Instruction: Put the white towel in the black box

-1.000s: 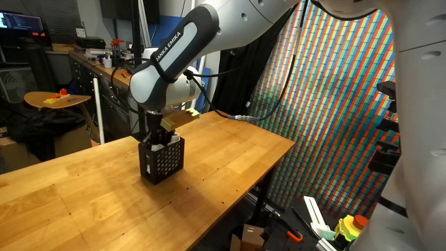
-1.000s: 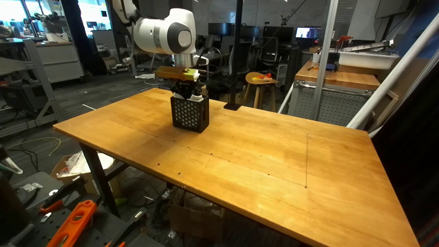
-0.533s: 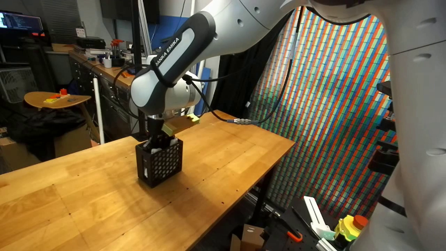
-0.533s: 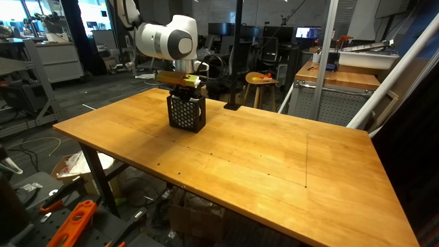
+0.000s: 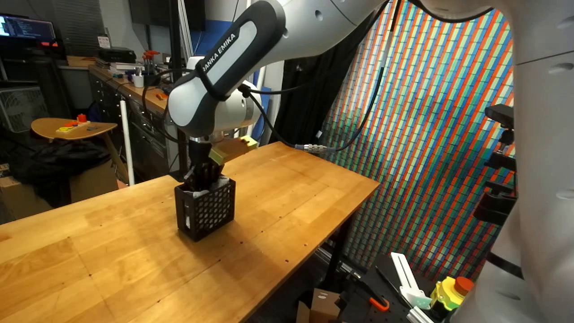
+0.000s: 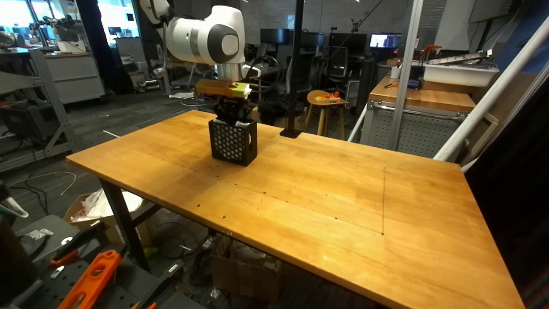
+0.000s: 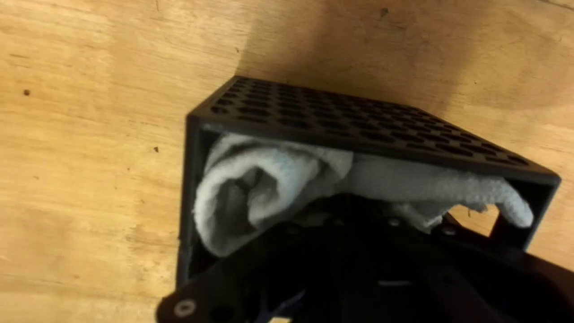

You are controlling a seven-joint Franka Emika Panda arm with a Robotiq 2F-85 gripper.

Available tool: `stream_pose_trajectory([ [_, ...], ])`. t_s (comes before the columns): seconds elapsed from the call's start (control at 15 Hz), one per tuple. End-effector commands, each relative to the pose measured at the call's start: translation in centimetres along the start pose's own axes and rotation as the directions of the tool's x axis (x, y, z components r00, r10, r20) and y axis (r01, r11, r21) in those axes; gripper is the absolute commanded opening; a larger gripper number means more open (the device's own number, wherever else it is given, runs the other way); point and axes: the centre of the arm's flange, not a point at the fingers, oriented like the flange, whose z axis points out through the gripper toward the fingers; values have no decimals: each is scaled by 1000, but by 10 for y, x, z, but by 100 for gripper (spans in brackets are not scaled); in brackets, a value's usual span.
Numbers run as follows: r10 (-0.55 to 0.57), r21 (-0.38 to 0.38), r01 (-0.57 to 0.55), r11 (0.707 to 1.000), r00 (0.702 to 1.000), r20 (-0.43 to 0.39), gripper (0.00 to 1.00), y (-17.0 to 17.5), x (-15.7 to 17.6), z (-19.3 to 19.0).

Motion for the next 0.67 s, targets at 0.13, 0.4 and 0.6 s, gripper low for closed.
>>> stream_pose_trajectory([
  [0.13, -11, -82, 9, 997, 1000, -26, 12, -3, -11, -61],
  [0.4, -27, -119, 24, 993, 999, -24, 12, -2, -15, -70],
  [0.6, -34, -131, 32, 991, 999, -17, 12, 3, -18, -66],
])
